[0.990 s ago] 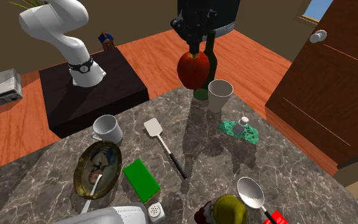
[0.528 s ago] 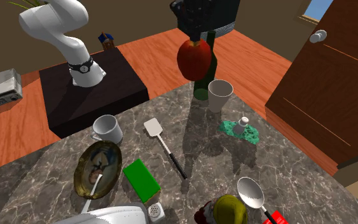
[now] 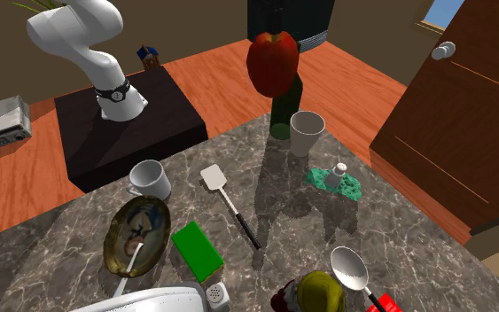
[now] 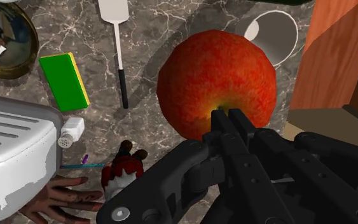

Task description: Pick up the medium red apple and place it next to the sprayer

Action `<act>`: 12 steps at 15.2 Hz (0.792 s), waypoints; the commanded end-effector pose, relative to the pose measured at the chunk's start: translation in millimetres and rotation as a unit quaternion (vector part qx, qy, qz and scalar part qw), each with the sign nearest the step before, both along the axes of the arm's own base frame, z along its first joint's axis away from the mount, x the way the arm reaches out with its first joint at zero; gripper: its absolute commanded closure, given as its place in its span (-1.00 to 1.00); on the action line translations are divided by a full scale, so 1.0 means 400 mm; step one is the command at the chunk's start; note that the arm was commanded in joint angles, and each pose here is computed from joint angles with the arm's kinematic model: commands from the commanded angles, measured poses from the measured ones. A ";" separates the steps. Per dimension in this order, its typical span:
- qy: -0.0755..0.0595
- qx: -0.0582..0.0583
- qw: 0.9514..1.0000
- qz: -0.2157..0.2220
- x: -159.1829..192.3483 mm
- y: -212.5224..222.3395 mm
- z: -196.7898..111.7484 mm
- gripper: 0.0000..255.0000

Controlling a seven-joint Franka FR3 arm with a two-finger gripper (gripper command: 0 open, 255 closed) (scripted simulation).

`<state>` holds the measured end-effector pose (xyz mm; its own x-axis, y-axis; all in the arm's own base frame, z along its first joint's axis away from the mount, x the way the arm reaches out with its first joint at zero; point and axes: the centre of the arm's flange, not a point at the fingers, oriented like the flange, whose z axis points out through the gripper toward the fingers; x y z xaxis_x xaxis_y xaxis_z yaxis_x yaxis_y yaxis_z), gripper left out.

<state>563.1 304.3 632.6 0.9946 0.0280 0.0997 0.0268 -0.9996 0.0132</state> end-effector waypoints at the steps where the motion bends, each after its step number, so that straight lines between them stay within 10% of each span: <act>1: 0.000 0.000 1.000 0.000 -0.001 -0.001 0.025 1.00; 12: 0.000 0.000 1.000 0.000 -0.036 -0.329 0.036 1.00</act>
<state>551.6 186.2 644.7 0.9947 0.0266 0.0991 0.0253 -0.9996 0.0140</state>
